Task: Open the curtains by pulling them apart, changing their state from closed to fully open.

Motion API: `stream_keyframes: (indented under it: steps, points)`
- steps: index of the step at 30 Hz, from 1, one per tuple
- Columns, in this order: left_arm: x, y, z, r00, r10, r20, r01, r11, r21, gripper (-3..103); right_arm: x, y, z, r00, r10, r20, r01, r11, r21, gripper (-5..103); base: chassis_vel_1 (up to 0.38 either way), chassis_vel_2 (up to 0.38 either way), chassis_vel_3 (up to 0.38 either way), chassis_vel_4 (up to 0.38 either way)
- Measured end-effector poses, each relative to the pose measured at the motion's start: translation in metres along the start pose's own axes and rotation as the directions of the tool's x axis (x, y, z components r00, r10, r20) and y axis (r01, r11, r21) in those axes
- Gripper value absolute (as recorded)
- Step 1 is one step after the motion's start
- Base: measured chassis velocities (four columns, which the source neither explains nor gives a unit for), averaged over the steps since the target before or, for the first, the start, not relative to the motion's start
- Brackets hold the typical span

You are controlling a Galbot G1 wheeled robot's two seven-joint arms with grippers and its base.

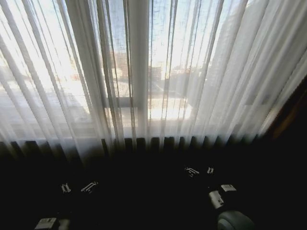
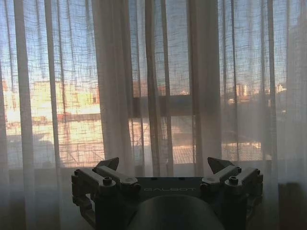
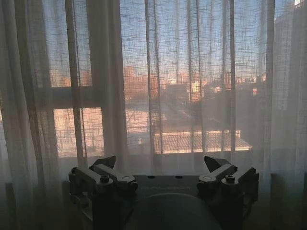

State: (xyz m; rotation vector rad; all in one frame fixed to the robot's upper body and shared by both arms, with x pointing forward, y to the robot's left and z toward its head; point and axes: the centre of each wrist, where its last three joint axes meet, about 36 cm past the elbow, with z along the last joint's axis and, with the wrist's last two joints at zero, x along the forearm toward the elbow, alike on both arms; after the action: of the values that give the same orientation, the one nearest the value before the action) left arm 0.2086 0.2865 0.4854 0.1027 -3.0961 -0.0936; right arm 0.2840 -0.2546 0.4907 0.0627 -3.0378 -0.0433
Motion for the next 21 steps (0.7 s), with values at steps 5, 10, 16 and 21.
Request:
stream_keyframes:
  steps: [5, 10, 16, 21]
  points:
    - [0.0018, -0.0013, -0.0007, 1.000, 0.002, -0.002, -0.002, 1.000, 0.004, 100, -0.0015, -0.0014, 0.0026, 1.000, 0.002, 0.016, -0.002, 1.000, 0.018, 100, 0.000, 0.000, 0.000, 0.000]
    - [0.0037, -0.0025, 0.0001, 1.000, 0.000, 0.003, 0.000, 1.000, 0.008, 100, -0.0027, -0.0026, 0.0046, 1.000, -0.003, 0.025, 0.002, 1.000, 0.026, 100, 0.000, 0.000, 0.000, 0.000]
    - [0.0059, -0.0030, 0.0013, 1.000, 0.010, 0.020, -0.010, 1.000, -0.007, 100, -0.0043, -0.0036, 0.0074, 0.999, -0.005, 0.045, 0.004, 0.999, 0.032, 100, 0.000, 0.000, 0.000, 0.000]
    - [0.0086, -0.0049, 0.0024, 1.000, 0.021, 0.019, -0.021, 1.000, -0.002, 100, -0.0042, -0.0033, 0.0080, 0.999, -0.006, 0.050, 0.005, 1.000, 0.030, 100, -0.006, 0.012, 0.005, -0.009]
